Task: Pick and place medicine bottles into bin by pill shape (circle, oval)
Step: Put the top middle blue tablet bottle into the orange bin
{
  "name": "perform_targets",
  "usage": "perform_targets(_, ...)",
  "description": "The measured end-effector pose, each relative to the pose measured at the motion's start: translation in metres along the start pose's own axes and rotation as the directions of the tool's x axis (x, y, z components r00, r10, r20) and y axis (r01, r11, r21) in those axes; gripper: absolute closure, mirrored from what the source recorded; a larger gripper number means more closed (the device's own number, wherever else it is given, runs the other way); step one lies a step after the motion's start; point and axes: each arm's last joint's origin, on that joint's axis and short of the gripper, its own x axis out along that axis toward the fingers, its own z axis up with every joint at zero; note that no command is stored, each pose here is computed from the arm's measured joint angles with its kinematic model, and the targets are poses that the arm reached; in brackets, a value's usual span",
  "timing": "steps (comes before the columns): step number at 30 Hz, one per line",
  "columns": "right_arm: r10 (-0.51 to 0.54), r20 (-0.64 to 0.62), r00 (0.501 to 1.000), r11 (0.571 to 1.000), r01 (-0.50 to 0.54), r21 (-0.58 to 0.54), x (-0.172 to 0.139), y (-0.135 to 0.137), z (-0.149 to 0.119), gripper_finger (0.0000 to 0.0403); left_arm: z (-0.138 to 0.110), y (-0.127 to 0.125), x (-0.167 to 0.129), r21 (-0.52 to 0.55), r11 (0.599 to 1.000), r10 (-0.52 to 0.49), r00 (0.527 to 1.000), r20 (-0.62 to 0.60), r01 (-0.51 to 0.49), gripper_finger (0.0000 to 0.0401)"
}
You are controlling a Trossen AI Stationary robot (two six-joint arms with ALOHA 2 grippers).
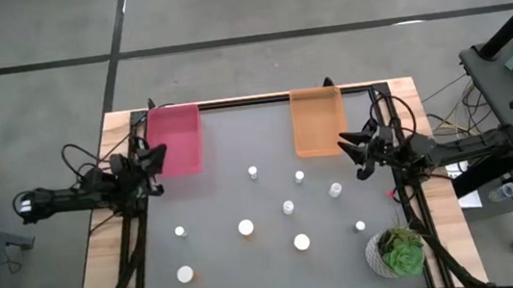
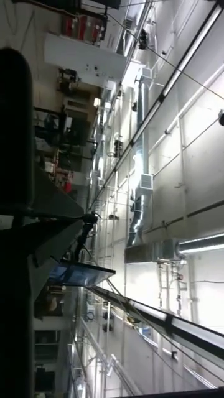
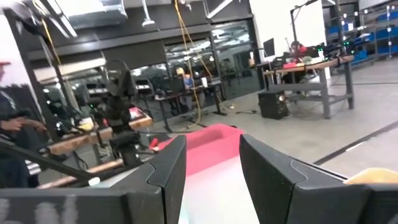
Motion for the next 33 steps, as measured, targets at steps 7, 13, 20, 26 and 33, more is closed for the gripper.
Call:
perform_targets(7,0.010,-0.025,1.000,1.000,-0.010,-0.005,0.014,0.008,0.011,0.0261,0.008,-0.002,0.004,-0.033,0.999,-0.036,0.994,0.103,0.040,0.0400)
perform_targets(13,0.002,-0.080,0.997,0.995,-0.010,-0.104,0.039,0.020,0.024,0.0261,0.007,-0.008,0.018,-0.011,0.997,-0.069,0.997,0.038,0.070,0.0400)
perform_targets(20,-0.007,-0.144,0.990,0.988,-0.015,-0.152,0.073,0.035,0.030,0.0261,0.005,-0.015,0.037,0.024,0.996,-0.082,0.996,-0.034,0.083,0.0400)
perform_targets(26,-0.024,-0.222,0.975,0.984,-0.017,-0.180,0.104,0.048,0.028,0.0261,0.012,-0.021,0.055,0.098,0.992,-0.081,0.996,-0.041,0.084,0.0400)
perform_targets(33,-0.016,-0.289,0.957,0.978,-0.045,-0.205,0.139,0.063,0.018,0.0261,0.016,-0.028,0.075,0.228,0.969,-0.083,0.995,-0.062,0.095,0.0400)
